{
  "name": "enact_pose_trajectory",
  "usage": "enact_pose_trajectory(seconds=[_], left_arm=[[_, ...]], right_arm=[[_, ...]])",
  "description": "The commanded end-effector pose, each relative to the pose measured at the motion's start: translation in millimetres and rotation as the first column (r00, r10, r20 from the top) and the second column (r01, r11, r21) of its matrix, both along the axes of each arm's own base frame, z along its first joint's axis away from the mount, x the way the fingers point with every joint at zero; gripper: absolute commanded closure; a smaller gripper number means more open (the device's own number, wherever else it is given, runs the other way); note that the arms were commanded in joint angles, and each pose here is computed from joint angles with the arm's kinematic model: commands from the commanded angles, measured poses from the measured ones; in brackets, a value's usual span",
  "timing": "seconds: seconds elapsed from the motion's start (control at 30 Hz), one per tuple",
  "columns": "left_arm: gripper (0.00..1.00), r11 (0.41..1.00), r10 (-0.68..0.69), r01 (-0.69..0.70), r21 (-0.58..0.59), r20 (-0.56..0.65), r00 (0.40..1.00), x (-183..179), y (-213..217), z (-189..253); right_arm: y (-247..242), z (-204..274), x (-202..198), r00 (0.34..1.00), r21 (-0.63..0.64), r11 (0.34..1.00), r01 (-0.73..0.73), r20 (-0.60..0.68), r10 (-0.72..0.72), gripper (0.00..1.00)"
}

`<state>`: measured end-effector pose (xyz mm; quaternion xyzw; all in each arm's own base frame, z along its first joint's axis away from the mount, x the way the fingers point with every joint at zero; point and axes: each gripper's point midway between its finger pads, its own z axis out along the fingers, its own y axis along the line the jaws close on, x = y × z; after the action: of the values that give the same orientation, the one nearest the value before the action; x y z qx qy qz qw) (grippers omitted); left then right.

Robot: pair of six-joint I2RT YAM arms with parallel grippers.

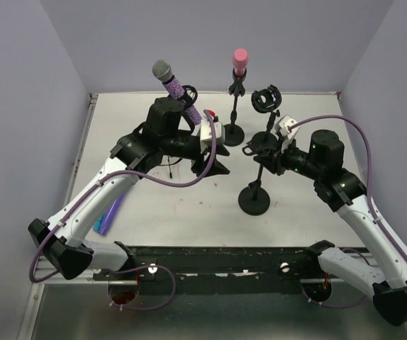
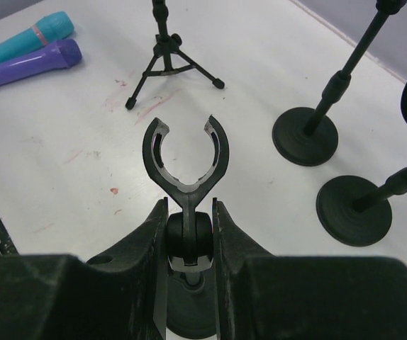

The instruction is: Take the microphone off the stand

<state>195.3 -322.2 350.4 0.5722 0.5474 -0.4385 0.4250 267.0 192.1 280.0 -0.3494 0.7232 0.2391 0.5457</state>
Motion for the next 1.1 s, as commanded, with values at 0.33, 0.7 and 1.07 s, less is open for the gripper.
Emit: enact_pose_trajectory(seconds=[0.33, 0.7, 1.07], left_arm=[[0.39, 0.999, 0.013, -0.021, 0.049, 0.155, 0.988, -4.0, 21.4, -1.4], [0.39, 0.999, 0.002, -0.007, 0.032, 0.135, 0.991, -5.4, 18.2, 1.7], [0.45, 0.999, 0.027, -0.032, 0.037, 0.141, 0.990, 0.4, 13.0, -12.2]], right_arm=[[-29.1, -101.9, -27.1, 0.994, -0.149, 0.988, 0.037, -0.094, -0.051, 0.99], [-37.9, -138.2, -37.1, 0.989, -0.199, 0.979, 0.035, -0.137, -0.063, 0.99], [-40.7, -141.7, -33.3, 0.988, -0.195, 0.979, 0.068, -0.123, -0.093, 0.99]])
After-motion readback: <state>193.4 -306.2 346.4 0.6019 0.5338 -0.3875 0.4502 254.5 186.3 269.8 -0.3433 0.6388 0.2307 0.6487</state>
